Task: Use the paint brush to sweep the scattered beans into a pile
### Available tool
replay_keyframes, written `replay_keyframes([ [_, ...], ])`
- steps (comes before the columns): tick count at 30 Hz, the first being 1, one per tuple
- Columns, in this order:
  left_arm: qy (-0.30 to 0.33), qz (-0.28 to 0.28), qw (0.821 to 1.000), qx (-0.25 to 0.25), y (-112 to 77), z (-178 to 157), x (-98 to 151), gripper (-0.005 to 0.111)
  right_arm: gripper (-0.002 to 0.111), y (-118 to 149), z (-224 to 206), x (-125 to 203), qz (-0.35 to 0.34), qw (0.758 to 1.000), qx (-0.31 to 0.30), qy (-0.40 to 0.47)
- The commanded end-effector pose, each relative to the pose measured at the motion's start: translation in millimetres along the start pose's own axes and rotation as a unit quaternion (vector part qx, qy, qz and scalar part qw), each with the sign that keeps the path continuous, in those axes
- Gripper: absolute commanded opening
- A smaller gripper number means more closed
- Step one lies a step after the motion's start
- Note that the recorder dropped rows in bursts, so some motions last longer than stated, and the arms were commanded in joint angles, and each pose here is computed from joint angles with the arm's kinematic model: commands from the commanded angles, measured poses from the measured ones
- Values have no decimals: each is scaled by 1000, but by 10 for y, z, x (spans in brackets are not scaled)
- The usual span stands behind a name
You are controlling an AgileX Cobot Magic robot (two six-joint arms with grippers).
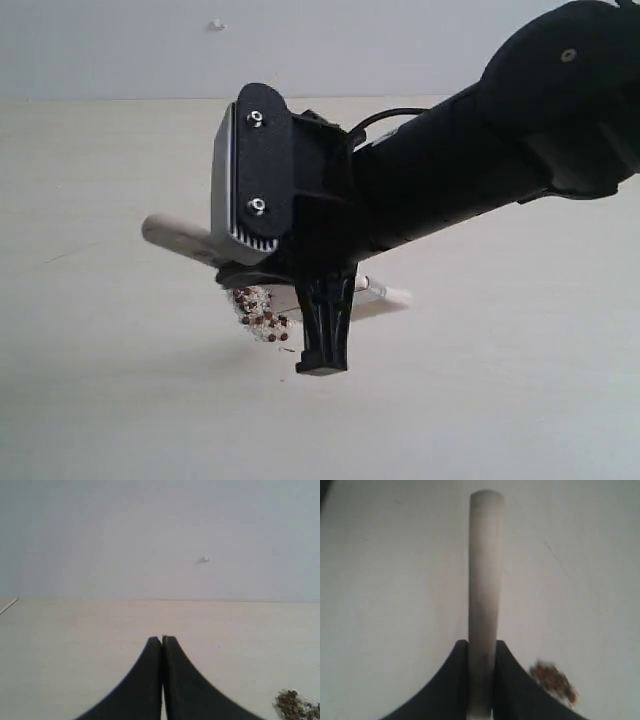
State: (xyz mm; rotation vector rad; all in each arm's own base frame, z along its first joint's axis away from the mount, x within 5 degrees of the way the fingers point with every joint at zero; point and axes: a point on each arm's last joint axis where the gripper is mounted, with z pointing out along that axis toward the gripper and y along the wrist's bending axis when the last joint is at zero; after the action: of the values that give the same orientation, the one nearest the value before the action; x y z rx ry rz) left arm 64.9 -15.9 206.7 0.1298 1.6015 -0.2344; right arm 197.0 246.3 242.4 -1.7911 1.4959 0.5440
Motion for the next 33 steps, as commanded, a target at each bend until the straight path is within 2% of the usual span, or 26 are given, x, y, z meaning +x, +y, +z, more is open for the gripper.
replay_keyframes([
  [1,-1,2,1000,5,-7,-4,4,0,0,-115,-207,-23,-20,987,-72,-139],
  [4,-1,2,1000,5,-7,-4,4,0,0,-312,-332,198,39,975,-108,-190],
  [6,-1,2,1000,5,-7,-4,4,0,0,-455,-228,375,122,955,-118,-244],
  [13,-1,2,1000,5,-8,-4,4,0,0,-535,377,891,266,924,-132,-242],
  [16,-1,2,1000,5,-8,-4,4,0,0,-524,514,1026,297,915,-135,-238],
  [20,-1,2,1000,5,-8,-4,4,0,0,-587,645,1108,292,917,-145,-228],
  [27,-1,2,1000,5,-8,-4,4,0,0,-948,913,1166,245,930,-143,-232],
  [33,-1,2,1000,5,-8,-4,4,0,0,-1108,992,1157,225,935,-135,-239],
])
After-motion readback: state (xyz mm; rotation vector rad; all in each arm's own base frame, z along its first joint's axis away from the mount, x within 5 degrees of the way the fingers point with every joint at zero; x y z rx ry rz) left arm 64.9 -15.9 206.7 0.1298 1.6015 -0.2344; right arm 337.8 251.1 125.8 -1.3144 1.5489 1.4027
